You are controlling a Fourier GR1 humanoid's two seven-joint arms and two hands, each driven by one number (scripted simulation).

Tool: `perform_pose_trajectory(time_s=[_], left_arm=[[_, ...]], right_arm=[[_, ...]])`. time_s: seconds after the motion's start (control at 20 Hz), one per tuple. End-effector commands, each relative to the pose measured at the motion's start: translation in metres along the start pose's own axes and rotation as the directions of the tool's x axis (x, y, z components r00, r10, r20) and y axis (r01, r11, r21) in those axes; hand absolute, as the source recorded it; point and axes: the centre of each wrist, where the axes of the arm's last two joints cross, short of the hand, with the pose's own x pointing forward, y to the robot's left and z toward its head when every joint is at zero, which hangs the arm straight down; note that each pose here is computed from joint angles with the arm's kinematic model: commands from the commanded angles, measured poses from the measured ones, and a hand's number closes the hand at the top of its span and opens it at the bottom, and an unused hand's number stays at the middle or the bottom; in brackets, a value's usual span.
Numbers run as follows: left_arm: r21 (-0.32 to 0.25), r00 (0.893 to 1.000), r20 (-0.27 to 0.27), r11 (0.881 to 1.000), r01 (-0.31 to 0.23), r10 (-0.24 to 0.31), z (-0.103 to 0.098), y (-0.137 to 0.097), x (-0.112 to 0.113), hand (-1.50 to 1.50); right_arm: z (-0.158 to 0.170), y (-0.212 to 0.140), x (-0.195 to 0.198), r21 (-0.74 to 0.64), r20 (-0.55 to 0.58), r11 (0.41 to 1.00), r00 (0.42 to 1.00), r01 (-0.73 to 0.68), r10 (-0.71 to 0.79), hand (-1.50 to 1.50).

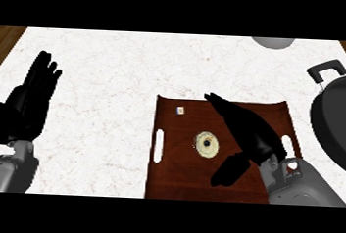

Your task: Pick the cupcake from the tray and place it in the pot

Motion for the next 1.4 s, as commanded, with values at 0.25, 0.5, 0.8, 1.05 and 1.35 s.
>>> perform_pose_trajectory(time_s=[0.25,0.5,0.8,1.05,1.35], left_arm=[[0.003,1.0,0.006,1.0,0.005,-0.005,0.009,0.007,0.011,0.0],[0.01,1.0,-0.006,1.0,-0.018,0.018,0.015,0.006,0.017,0.0],[0.0,1.0,-0.002,1.0,-0.015,0.015,-0.013,0.017,-0.011,0.0],[0.005,1.0,0.017,1.0,-0.008,0.008,-0.001,-0.001,0.007,0.0],[0.022,1.0,0.009,1.0,-0.003,0.003,0.017,0.003,0.002,0.0]], right_arm=[[-0.021,0.047,-0.01,0.029,-0.13,0.997,0.989,-0.065,0.068,-1.5],[-0.013,0.046,-0.011,0.011,-0.135,0.998,0.989,-0.064,0.065,-1.5],[-0.026,0.057,-0.011,0.019,-0.116,0.998,0.991,-0.063,0.064,-1.5],[-0.043,0.061,-0.022,0.024,-0.159,0.996,0.983,-0.087,0.09,-1.5],[-0.057,0.078,-0.036,0.04,-0.151,0.997,0.986,-0.065,0.07,-1.5]])
